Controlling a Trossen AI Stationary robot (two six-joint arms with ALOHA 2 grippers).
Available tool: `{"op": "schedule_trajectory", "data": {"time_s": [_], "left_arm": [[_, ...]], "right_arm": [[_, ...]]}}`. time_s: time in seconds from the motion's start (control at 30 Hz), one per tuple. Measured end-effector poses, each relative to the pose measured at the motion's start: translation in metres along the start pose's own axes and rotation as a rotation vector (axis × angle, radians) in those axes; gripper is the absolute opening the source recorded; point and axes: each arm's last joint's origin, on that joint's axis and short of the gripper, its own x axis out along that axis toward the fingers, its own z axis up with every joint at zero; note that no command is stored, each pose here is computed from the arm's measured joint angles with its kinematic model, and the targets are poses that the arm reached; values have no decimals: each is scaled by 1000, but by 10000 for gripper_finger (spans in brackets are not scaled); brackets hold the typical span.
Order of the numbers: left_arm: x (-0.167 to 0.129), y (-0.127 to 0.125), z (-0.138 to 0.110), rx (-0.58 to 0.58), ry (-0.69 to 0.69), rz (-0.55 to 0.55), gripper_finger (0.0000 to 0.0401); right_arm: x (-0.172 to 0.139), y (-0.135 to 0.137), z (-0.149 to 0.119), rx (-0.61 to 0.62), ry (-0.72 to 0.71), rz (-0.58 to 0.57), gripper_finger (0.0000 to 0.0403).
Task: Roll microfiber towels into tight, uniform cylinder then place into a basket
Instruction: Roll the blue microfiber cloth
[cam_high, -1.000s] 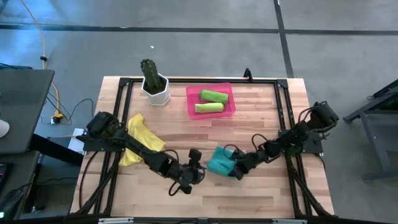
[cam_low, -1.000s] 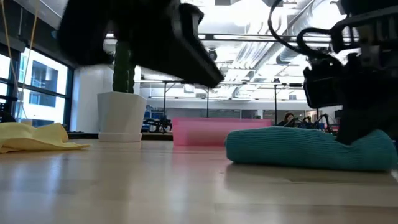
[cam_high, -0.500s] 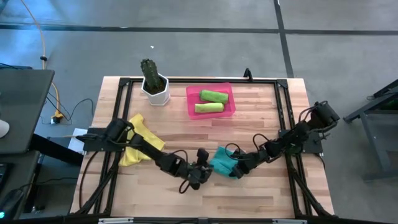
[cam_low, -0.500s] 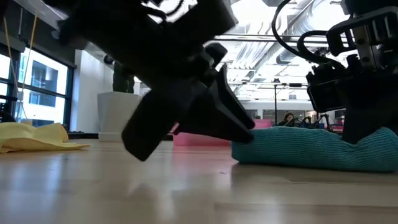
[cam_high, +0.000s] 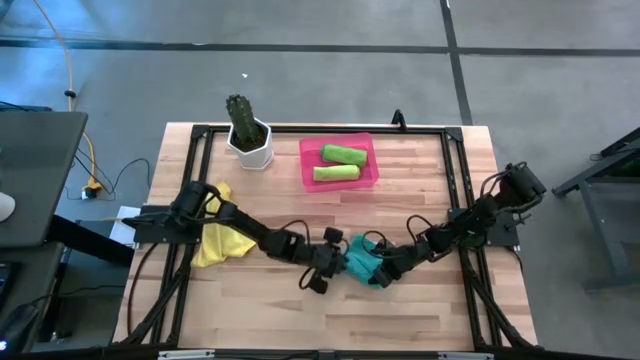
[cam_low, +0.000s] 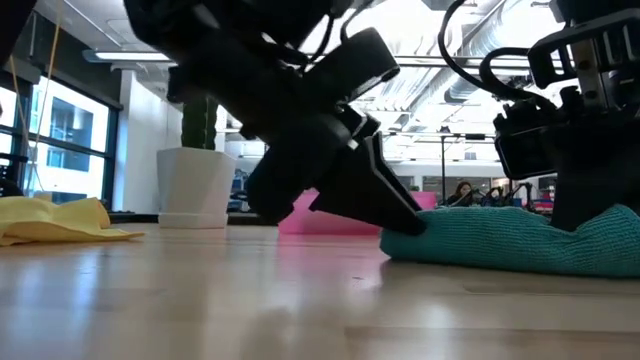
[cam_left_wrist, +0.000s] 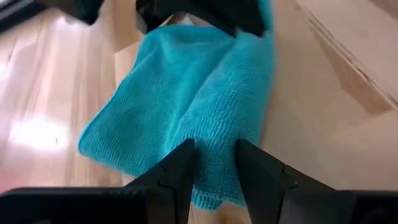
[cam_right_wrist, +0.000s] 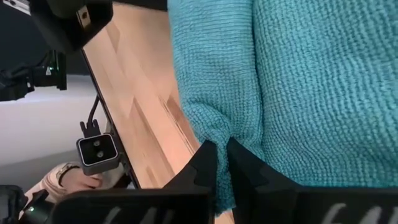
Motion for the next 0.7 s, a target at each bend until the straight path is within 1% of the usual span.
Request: {"op": "schedule_trajectory", "data": {"time_s": [0.07, 0.2, 0.37, 0.43, 0.53, 0.7], "left_arm": [[2, 7, -2, -42, -2, -29, 105], [4, 16, -7, -124, 1, -145, 100], [4, 20, -11, -195, 4, -278, 85], [4, 19, -12, -238, 21, -322, 78], [3, 16, -13, -327, 57, -361, 67], [0, 8, -13, -552, 134, -380, 50]], "right_arm": [[0, 0, 0, -10, 0, 1, 5], [0, 0, 0, -21, -1, 2, 5], [0, 1, 0, -83, -1, 4, 5], [0, 1, 0, -125, -2, 5, 10], [0, 1, 0, -204, -6, 4, 24], [0, 2, 1, -415, -15, 17, 60]]}}
